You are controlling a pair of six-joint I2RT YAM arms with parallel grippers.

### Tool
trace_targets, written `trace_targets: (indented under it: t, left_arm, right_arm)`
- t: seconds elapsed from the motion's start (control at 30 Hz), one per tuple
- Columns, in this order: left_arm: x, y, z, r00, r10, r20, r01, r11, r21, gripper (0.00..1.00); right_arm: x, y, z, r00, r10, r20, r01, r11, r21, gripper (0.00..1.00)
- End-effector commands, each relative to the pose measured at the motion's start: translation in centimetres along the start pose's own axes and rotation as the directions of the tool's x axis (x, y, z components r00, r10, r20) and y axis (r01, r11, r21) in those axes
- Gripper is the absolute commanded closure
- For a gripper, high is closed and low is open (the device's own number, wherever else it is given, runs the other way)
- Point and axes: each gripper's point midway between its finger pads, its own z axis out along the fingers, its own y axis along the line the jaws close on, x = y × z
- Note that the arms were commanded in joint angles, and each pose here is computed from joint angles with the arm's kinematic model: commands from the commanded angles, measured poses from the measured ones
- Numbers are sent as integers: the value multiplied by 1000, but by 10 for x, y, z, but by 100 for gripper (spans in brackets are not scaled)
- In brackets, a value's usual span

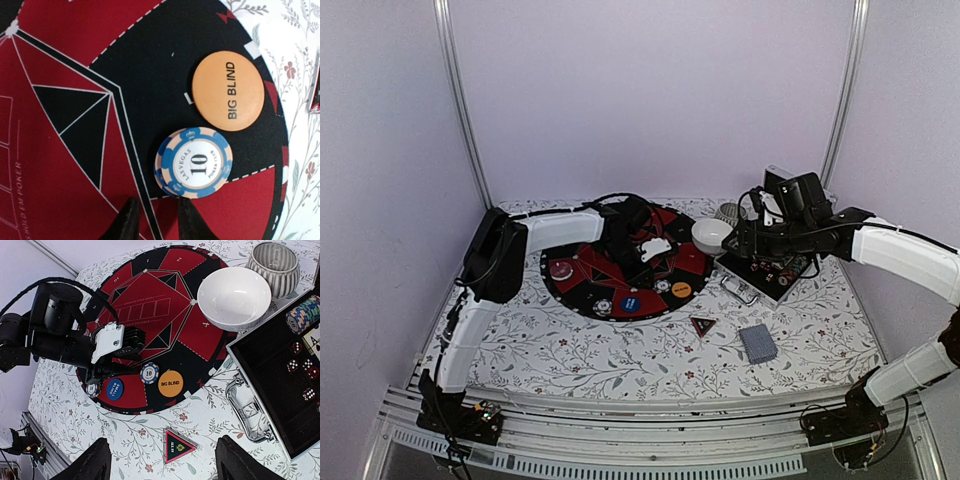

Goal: Distribute texas hold em gaming equipment
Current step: Adjust the poker chips pile in the big blind area, then pick up the pile of poker chips from the chip case.

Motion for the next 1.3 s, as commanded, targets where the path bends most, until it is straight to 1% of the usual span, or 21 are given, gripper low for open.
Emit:
trace_targets:
  t: [0.0,0.1,0.2,0.27,0.3,0.37,0.47,0.57,0.67,0.73,0.87,0.97,1.07,1.2,1.27]
  left_arm:
    - [-5,4,-23,997,-61,42,61,998,-10,70]
    - [-11,31,-69,976,-182,124,188,981,-42,68]
    - [-19,36,-117,950,-232,210,246,968,-42,64]
    - [-20,34,-148,936,-234,263,259,964,-67,58]
    - [-15,30,-160,931,-238,277,269,960,-80,54]
    - [-16,21,-195,915,-223,336,274,955,-113,49]
    - [-6,10,-231,893,-202,403,290,941,-171,38]
    - [7,11,-268,852,-178,492,345,898,-274,25]
    - [27,11,-282,833,-165,528,377,868,-323,20]
    - [39,13,-284,828,-149,540,387,849,-359,18]
    - [53,17,-282,820,-142,555,400,836,-376,15]
    - [55,21,-277,819,-167,550,407,844,-350,15]
    - [56,23,-273,816,-191,545,415,851,-324,15]
    - [59,25,-273,811,-202,549,423,851,-312,15]
    - [61,26,-272,810,-206,549,426,850,-310,15]
  right_arm:
    - [-19,-28,-22,998,-49,28,45,993,108,27]
    - [-11,-67,-25,999,-11,-53,22,979,203,26]
    - [-1,-105,-22,991,0,-137,50,932,359,26]
    - [13,-128,-11,975,2,-223,97,897,432,28]
    - [8,-136,-9,971,-12,-240,126,877,464,29]
    - [14,-156,-2,950,-14,-311,181,839,513,32]
    - [15,-185,7,924,-7,-383,250,768,589,32]
    - [12,-198,18,895,-19,-447,319,728,607,33]
    - [15,-217,19,862,4,-506,380,657,652,33]
    - [20,-224,21,846,24,-532,398,634,663,33]
    - [23,-230,26,830,32,-558,421,621,662,32]
    - [27,-231,26,815,30,-579,440,618,652,30]
    - [30,-236,21,800,33,-599,470,587,659,27]
    - [36,-240,29,780,22,-625,495,591,637,28]
    - [38,-244,31,774,23,-633,506,579,639,31]
